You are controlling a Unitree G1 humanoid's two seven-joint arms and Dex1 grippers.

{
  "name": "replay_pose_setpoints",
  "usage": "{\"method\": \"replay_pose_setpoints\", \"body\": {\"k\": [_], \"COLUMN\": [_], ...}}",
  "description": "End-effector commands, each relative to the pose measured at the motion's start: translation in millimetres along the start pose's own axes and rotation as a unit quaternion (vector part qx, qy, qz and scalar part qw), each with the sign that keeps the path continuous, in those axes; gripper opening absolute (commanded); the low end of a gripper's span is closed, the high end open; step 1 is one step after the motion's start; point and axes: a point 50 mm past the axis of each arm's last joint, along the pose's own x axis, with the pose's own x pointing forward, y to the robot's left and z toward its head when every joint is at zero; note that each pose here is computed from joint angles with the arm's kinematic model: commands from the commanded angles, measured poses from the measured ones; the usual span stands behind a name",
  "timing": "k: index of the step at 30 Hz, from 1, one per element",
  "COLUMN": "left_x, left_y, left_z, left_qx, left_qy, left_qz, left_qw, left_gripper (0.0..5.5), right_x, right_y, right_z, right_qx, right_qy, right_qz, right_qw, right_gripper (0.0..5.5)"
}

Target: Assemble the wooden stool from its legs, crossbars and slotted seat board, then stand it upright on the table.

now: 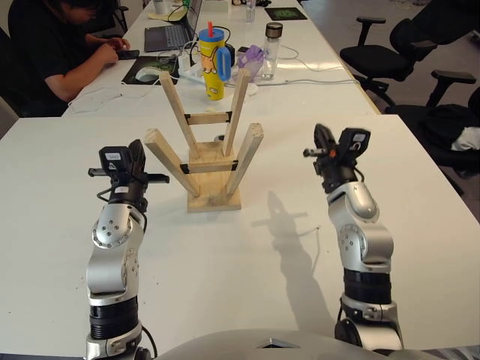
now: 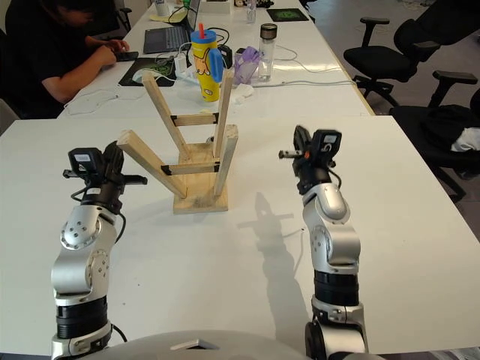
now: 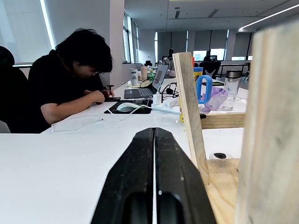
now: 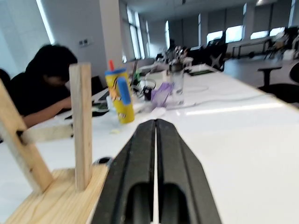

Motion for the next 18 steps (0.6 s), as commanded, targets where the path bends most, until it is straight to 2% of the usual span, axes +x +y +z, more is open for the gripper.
{"method": "replay_pose_setpoints", "body": {"k": [1,3,4,5,6,7,8,10,11,16,18], "left_x": [0,0,0,-2,-6,-7,-7,-3,-2,-5,-9], "left_y": [-2,-7,-21,-39,-53,-59,-59,-48,-42,-6,9], "left_z": [4,2,0,-2,-6,-10,-14,-19,-21,-44,-54], "left_qx": [0.010,0.006,0.011,0.019,0.021,0.026,0.032,0.041,0.051,0.073,0.084], "left_qy": [0.001,0.004,0.014,0.025,0.040,0.053,0.068,0.085,0.092,0.162,0.191], "left_qz": [0.006,-0.010,-0.062,-0.122,-0.163,-0.179,-0.177,-0.148,-0.134,-0.071,-0.065], "left_qw": [1.000,1.000,0.998,0.992,0.986,0.982,0.981,0.985,0.985,0.982,0.976], "left_gripper": [0.01,0.01,0.01,0.01,0.01,0.01,0.01,0.01,0.01,0.01,0.01], "right_x": [10,11,11,6,-5,-16,-24,-30,-29,-33,-30], "right_y": [20,31,46,77,105,123,127,116,106,49,35], "right_z": [8,8,7,1,-12,-23,-36,-51,-55,-77,-79], "right_qx": [0.008,0.016,0.026,0.025,0.030,0.017,0.019,-0.031,-0.027,-0.090,-0.110], "right_qy": [-0.012,-0.008,-0.001,0.029,0.083,0.122,0.166,0.206,0.219,0.308,0.311], "right_qz": [0.021,0.041,0.089,0.191,0.290,0.349,0.363,0.352,0.331,0.257,0.238], "right_qw": [1.000,0.999,0.996,0.981,0.953,0.929,0.917,0.912,0.918,0.912,0.914], "right_gripper": [0.00,0.00,0.00,0.00,0.00,0.00,0.00,0.00,0.00,0.00,0.00]}}
